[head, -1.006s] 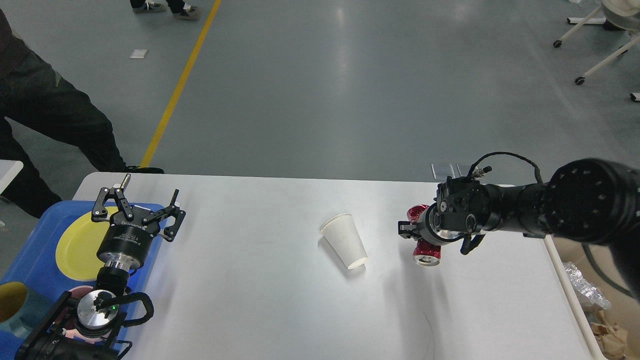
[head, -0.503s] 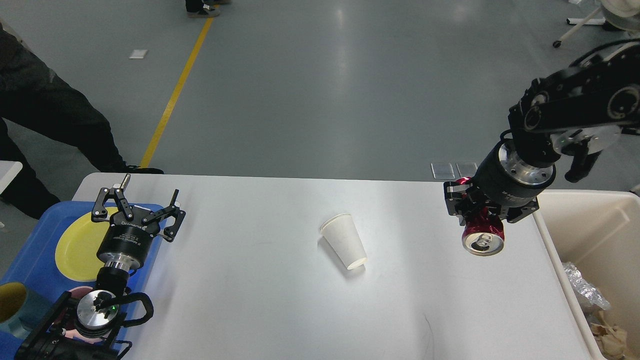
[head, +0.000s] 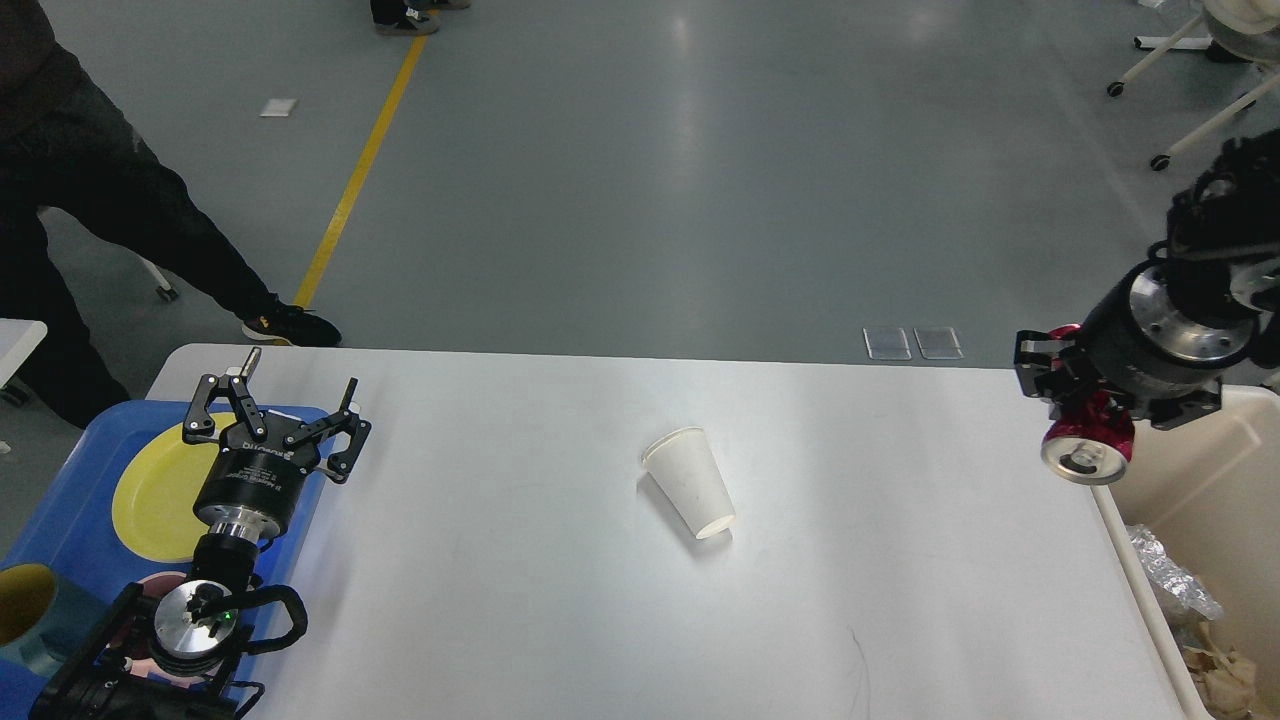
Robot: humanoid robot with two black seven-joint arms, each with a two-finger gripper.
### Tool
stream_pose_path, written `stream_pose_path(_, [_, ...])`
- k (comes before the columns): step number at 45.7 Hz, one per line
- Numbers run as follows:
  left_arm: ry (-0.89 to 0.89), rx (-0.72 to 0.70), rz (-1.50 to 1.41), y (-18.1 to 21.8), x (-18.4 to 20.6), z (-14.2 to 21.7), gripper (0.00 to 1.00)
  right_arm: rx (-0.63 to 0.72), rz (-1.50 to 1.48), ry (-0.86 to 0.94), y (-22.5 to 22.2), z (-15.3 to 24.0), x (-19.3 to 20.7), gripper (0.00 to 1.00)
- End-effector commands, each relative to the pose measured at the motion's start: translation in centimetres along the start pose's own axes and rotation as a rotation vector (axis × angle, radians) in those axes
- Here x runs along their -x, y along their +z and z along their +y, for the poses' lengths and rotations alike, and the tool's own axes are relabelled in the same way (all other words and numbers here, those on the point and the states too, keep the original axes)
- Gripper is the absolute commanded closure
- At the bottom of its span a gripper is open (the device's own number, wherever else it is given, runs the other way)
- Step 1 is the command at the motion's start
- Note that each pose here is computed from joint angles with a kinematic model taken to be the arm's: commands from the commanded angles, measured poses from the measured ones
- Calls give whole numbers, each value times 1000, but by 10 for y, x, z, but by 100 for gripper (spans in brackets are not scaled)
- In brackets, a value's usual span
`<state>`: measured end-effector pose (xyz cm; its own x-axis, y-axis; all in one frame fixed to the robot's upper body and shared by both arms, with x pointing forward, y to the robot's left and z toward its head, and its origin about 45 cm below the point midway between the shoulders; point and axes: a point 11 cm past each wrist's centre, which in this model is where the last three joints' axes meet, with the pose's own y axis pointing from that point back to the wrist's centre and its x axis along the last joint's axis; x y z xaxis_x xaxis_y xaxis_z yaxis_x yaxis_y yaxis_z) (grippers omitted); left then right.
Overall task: Tidy desktop
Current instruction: 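Carry the red can to the white bin and drop it, then raise the right gripper out of the bin toward the paper cup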
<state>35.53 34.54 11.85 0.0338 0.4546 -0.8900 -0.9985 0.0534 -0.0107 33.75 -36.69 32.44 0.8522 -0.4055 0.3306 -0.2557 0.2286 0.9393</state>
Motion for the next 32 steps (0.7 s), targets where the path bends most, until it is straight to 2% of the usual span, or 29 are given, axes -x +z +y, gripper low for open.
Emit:
stream_pose_path(1, [0,0,0,0,0,0,3,55,-184,32,73,-43,-16,100])
stream_pose_path(7, [1,0,0,0,0,0,3,133,-282,78,132,-95,-28,100])
stream_pose_path(12, [0,0,0,0,0,0,3,155,-345,64,160,-149,-8,100])
stream_pose_path(20, [0,0,1,0,0,0,3,235,-422,134,215,-214,21,100])
stream_pose_path(26, [0,0,0,0,0,0,3,253,-406,203,208,-261,56,100])
stream_pose_path(32, [0,0,0,0,0,0,3,260,-384,295,194,-288,84,100])
